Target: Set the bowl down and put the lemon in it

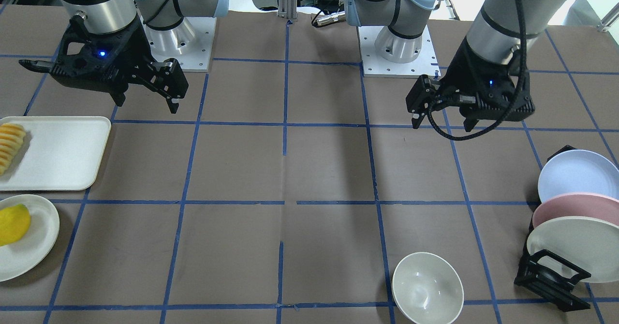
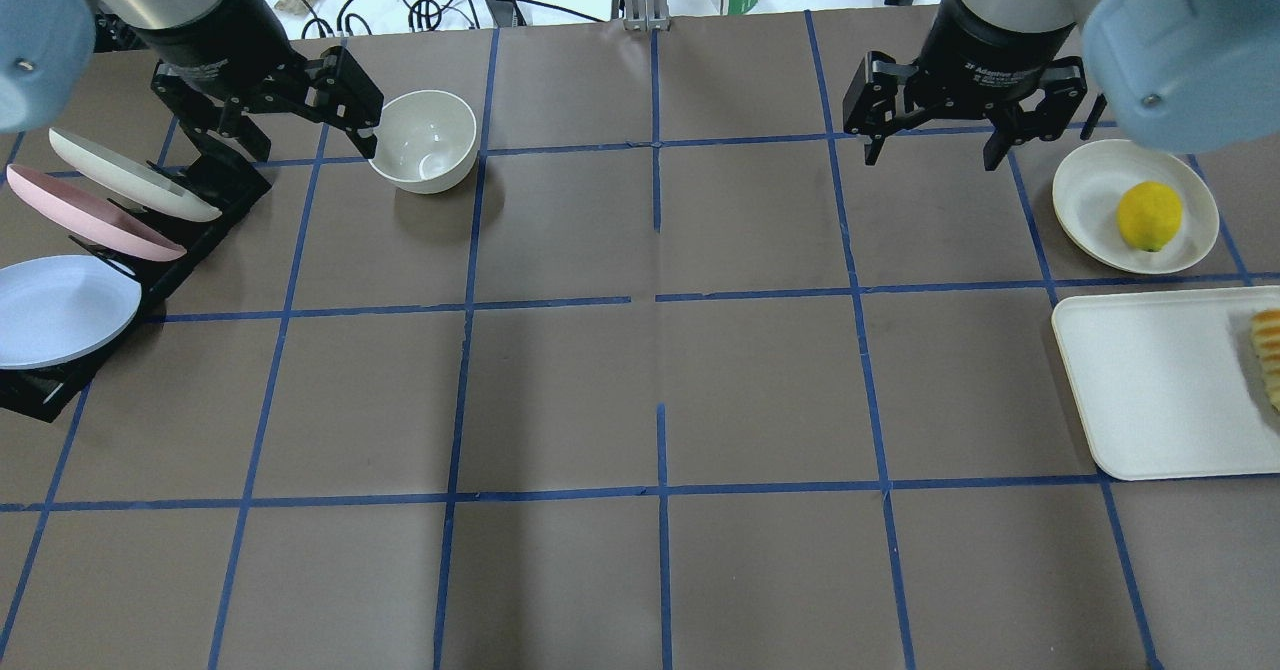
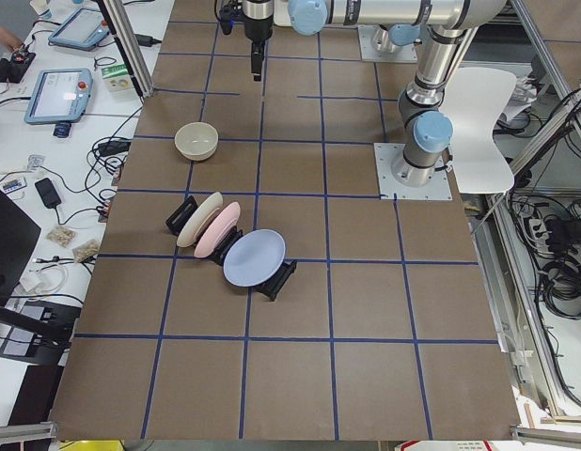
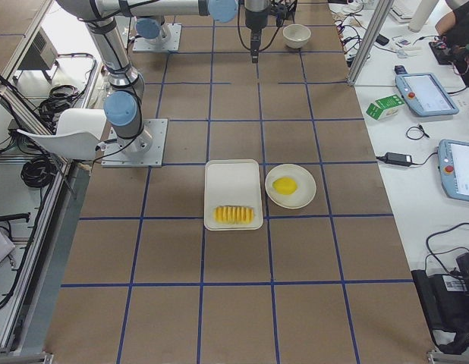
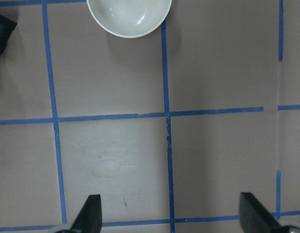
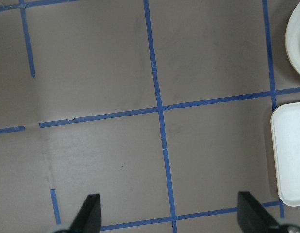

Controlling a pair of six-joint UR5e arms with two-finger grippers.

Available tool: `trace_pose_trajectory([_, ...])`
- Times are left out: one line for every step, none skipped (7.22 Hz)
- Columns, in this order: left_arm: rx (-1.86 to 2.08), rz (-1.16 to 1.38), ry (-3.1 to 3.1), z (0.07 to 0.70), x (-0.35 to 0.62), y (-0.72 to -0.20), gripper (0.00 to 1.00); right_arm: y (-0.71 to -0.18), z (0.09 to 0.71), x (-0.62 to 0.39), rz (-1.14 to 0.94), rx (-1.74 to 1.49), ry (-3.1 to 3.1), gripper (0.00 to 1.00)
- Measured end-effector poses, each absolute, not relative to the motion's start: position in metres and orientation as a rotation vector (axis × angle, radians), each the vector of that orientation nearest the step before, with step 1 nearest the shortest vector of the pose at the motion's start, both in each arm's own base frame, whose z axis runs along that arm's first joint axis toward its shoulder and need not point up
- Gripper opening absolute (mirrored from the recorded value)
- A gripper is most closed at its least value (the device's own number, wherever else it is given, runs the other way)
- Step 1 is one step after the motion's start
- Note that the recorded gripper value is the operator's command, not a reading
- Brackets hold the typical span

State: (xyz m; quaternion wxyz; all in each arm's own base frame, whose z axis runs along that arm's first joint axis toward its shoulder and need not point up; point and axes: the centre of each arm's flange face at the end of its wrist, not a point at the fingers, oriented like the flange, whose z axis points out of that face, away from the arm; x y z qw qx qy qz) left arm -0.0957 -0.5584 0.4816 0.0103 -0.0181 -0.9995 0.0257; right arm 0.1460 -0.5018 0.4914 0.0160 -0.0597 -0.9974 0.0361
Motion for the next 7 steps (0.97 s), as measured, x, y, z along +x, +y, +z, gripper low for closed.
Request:
trace_pose_trajectory([-0.064, 0.074, -3.119, 0.456, -0.085, -0.599, 1.0, -0.511, 0.489, 0.125, 0.108, -0.158, -3.086, 1.0])
trace_pose_trajectory([-0.072, 0.068, -3.119, 0.422, -0.068, -0.642, 1.0, -0.523, 0.486, 0.079, 0.093, -0.124, -3.067, 1.0])
trace_pose_trajectory([-0.066, 0.071, -3.115, 0.38, -0.046, -0.68, 1.0, -0.537, 0.478, 0.014, 0.073, -0.091, -3.058, 1.0])
trace_pose_trajectory([-0.07, 0.088, -3.11, 0.334, -0.028, -0.709, 1.0, -0.552, 0.461, -0.051, 0.066, -0.026, -3.051, 1.0])
trace_pose_trajectory([-0.082, 0.092, -3.108, 0.293, -0.018, -0.727, 1.0, -0.563, 0.442, -0.104, 0.07, 0.047, -3.043, 1.0])
trace_pose_trajectory([-0.093, 0.084, -3.106, 0.263, -0.013, -0.737, 1.0, -0.569, 0.427, -0.142, 0.074, 0.102, -3.041, 1.0])
trace_pose_trajectory([-0.099, 0.083, -3.106, 0.242, -0.011, -0.743, 0.93, -0.573, 0.415, -0.164, 0.082, 0.149, -3.044, 0.99])
